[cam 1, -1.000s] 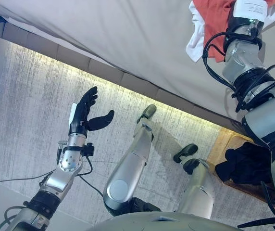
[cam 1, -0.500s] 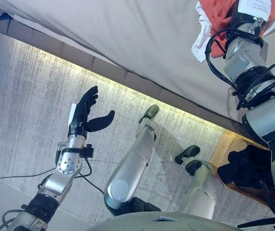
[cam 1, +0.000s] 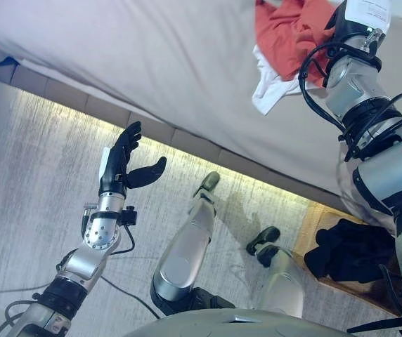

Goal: Pick up the clothes from the bed and place them into the basket

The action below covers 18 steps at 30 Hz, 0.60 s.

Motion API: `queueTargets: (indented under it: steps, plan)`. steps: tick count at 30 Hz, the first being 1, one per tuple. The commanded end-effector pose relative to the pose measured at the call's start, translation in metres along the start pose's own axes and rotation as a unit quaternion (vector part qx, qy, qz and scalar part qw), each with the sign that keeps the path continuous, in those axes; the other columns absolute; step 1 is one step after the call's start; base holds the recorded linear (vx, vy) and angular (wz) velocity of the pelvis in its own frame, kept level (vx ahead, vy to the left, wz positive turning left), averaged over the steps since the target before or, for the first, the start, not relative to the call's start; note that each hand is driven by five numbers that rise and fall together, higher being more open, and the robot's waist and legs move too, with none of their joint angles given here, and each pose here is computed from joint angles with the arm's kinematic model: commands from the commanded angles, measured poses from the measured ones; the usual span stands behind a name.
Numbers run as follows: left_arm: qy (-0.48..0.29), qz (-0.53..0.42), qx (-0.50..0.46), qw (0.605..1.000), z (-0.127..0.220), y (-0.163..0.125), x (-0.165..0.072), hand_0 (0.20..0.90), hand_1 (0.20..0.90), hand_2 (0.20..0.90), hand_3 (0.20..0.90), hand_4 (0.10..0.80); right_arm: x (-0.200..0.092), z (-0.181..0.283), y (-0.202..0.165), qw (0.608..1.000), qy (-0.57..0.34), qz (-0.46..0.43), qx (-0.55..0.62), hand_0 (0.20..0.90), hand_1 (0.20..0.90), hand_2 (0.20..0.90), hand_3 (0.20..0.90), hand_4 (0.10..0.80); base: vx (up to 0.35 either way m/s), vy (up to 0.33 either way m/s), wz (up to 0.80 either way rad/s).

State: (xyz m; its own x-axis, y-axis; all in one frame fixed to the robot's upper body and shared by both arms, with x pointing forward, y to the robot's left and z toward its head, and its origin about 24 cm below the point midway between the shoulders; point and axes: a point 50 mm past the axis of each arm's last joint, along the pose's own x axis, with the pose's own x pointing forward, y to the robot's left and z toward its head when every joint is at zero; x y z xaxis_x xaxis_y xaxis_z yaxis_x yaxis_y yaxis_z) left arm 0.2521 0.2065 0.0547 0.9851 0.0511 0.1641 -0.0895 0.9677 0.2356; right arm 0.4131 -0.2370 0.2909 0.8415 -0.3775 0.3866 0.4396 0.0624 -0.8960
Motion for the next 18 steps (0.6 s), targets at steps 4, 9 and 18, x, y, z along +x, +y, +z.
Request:
queueTargets:
  steps: [4,9,18]
  plan:
    - [-0.046,0.017,0.027,0.998,0.017,0.009,0.014,0.900,0.900,0.900,0.900,0.800,0.012,-0.002,-0.080,0.986,-0.038,-0.163,0.016,0.300,0.300,0.300,0.200,0.100,0.018,-0.031,-0.18]
    - [-0.029,0.013,0.042,0.999,0.011,0.009,0.014,0.900,0.900,0.900,0.900,0.800,0.010,-0.015,-0.088,0.982,-0.043,-0.178,0.035,0.300,0.300,0.300,0.200,0.100,0.047,-0.037,-0.11]
    - [0.057,-0.016,0.056,0.997,-0.017,0.009,0.008,0.900,0.900,0.900,0.900,0.800,0.008,-0.050,-0.116,0.973,-0.026,-0.223,0.060,0.300,0.300,0.300,0.200,0.100,0.052,-0.022,-0.09]
